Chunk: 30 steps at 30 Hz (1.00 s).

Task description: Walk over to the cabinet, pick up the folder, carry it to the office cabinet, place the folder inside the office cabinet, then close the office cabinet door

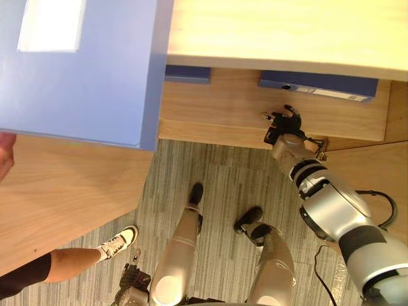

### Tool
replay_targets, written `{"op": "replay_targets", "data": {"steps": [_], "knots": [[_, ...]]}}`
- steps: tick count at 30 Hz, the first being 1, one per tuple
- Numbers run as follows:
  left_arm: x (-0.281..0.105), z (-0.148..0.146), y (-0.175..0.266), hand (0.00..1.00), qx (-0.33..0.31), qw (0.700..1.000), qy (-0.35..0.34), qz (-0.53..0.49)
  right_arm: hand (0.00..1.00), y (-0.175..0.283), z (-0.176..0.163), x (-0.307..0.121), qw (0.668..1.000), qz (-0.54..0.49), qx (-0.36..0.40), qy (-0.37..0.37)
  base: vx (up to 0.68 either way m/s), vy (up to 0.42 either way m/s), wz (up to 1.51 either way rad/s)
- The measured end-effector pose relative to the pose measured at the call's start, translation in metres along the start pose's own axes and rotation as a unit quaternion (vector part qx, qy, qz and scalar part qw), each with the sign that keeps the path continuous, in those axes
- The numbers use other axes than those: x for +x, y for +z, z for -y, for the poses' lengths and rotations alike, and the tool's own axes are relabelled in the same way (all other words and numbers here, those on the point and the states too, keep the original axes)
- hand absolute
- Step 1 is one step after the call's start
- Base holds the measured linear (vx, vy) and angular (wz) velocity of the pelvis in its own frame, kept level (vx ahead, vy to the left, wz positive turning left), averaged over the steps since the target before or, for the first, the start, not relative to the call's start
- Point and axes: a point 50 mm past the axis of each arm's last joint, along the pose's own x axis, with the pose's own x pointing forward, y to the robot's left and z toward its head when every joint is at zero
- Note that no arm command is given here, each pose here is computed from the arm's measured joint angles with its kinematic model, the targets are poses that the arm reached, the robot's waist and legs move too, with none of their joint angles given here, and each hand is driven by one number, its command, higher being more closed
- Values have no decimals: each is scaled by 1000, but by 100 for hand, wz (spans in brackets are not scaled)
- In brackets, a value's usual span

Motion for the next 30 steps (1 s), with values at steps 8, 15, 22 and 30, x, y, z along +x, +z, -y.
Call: {"op": "replay_targets", "data": {"steps": [8, 15, 22, 30], "knots": [[0, 1, 0, 0, -11, 1000, -3, 3, 0, -32, 2, -4, 996, -36, -84, 11, -4, -56, -11], [-3, 10, 6, 0, 8, 999, -40, 21, 0, -129, 3, -36, 930, -107, -337, 96, 44, -40, -8], [-11, 32, 20, 0, 46, 989, -123, 65, 0, -242, 29, -113, 879, -214, -399, 152, 56, 27, 2], [-49, 55, 89, 0, -60, 950, -214, 221, 0, -322, 114, -202, 873, -420, -245, 27, 45, 3, -3]]}}
